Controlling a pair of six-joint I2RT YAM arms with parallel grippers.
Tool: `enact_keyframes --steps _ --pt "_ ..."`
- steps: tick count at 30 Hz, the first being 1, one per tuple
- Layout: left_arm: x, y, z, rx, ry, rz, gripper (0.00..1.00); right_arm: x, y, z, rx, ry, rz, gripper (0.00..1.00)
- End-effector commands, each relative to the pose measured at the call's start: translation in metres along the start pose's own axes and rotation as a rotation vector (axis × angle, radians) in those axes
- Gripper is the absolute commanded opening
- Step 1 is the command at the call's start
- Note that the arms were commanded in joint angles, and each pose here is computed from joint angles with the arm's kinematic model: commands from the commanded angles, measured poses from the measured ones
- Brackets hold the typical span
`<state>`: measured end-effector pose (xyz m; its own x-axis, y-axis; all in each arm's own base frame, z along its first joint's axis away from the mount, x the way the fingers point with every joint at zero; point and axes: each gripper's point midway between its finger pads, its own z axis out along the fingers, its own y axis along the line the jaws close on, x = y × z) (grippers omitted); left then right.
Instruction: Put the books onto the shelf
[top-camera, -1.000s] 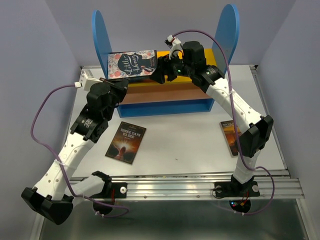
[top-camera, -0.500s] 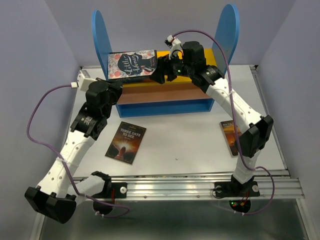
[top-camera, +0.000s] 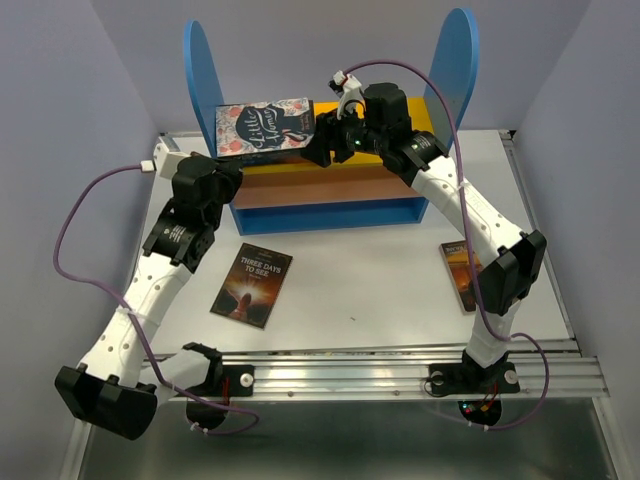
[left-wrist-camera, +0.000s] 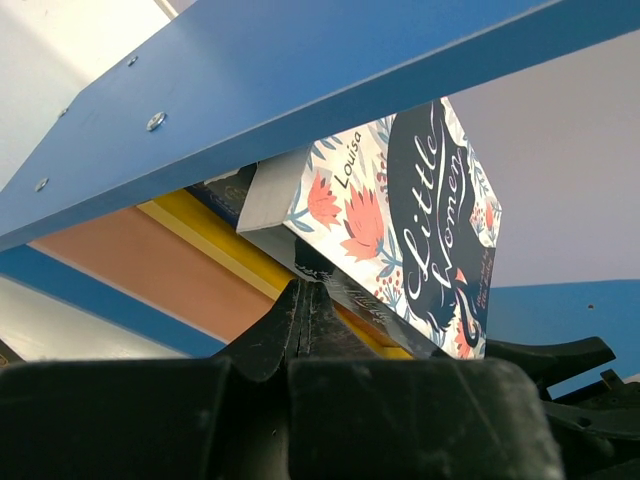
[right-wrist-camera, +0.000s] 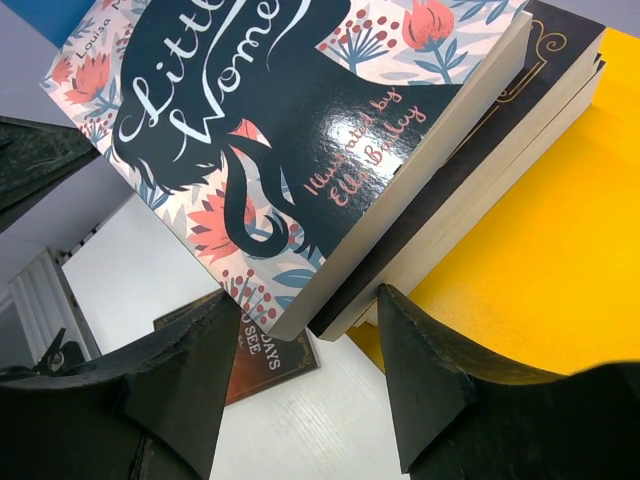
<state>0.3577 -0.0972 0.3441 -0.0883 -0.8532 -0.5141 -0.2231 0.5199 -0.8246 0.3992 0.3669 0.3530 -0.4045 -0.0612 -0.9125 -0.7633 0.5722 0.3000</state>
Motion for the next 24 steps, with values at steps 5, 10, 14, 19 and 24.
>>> enact_keyframes --steps 5,10,14,19,24 --pt "-0.026 -0.018 -0.007 0.05 -0.069 -0.014 0.0 -0.024 0.029 0.011 -0.1 -0.084 -0.061 0.61" --pt "-0.029 -0.018 -0.003 0.049 -0.075 -0.013 0.0 -0.024 0.029 0.011 -0.101 -0.082 -0.064 0.61" --pt "-0.035 -0.02 -0.002 0.051 -0.086 -0.016 0.0 -0.023 0.03 0.011 -0.108 -0.079 -0.067 0.61" --pt "-0.035 -0.021 0.003 0.048 -0.081 -0.014 0.0 -0.022 0.029 0.012 -0.103 -0.079 -0.067 0.62" --pt "-0.035 -0.025 0.006 0.058 -0.072 -0.009 0.0 -0.023 0.025 0.015 -0.085 -0.083 -0.063 0.63"
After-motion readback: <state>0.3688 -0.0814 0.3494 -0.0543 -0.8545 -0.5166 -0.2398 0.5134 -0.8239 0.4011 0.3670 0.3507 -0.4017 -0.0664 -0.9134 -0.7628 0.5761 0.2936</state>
